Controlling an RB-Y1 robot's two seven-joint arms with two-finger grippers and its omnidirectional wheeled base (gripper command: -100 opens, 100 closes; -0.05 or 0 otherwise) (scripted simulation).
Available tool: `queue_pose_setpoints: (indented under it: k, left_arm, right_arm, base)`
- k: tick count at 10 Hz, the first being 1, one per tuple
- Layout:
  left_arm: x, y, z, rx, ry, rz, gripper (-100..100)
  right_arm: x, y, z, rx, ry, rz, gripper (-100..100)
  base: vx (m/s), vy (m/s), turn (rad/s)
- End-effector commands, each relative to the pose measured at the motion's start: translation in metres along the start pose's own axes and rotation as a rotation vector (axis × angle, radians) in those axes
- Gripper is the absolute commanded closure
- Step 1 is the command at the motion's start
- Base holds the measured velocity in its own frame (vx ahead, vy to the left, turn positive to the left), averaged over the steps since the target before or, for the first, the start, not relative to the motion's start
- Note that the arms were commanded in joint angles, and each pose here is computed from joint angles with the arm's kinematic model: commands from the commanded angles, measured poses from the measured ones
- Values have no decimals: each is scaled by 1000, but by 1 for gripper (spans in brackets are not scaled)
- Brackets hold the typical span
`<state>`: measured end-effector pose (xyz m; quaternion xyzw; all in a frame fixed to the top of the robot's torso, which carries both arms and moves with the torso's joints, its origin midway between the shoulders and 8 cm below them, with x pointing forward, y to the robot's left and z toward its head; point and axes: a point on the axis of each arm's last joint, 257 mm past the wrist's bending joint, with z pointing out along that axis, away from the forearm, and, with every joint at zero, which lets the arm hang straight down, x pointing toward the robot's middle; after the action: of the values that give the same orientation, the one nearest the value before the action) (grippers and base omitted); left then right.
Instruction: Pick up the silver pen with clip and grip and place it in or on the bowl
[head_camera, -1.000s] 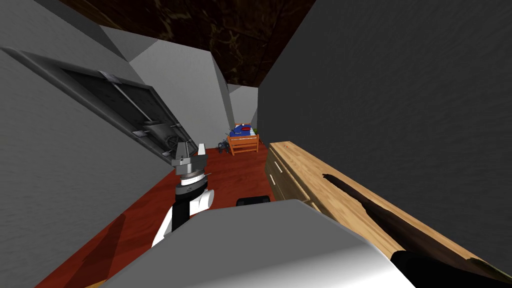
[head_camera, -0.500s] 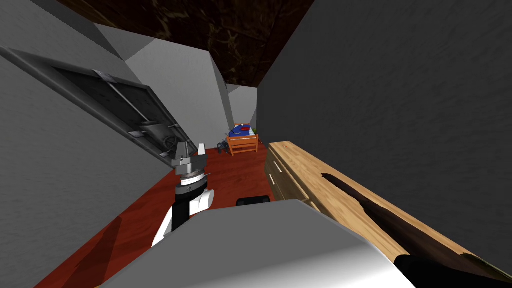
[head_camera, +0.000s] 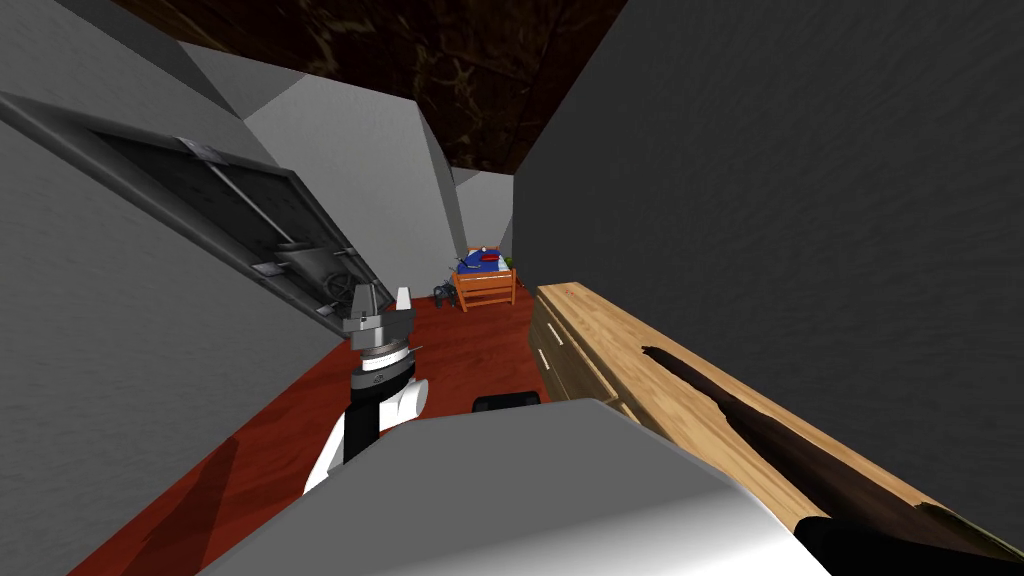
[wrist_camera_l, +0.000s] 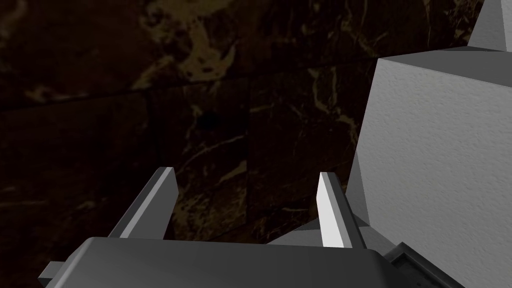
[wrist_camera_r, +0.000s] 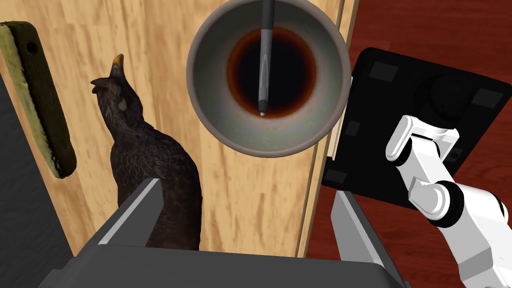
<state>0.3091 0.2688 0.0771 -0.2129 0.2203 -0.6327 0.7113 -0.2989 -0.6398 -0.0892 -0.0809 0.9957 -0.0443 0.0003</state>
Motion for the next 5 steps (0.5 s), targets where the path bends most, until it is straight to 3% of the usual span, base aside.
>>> queue_pose_setpoints:
  k: [1, 5]
  left_arm:
    - [0, 0, 0, 0, 0, 0, 0]
    - [0, 0, 0, 0, 0, 0, 0]
  right_arm:
    - [0, 0, 0, 0, 0, 0, 0]
    - [0, 0, 0, 0, 0, 0, 0]
  base:
    - [0, 0, 0]
    - [0, 0, 0]
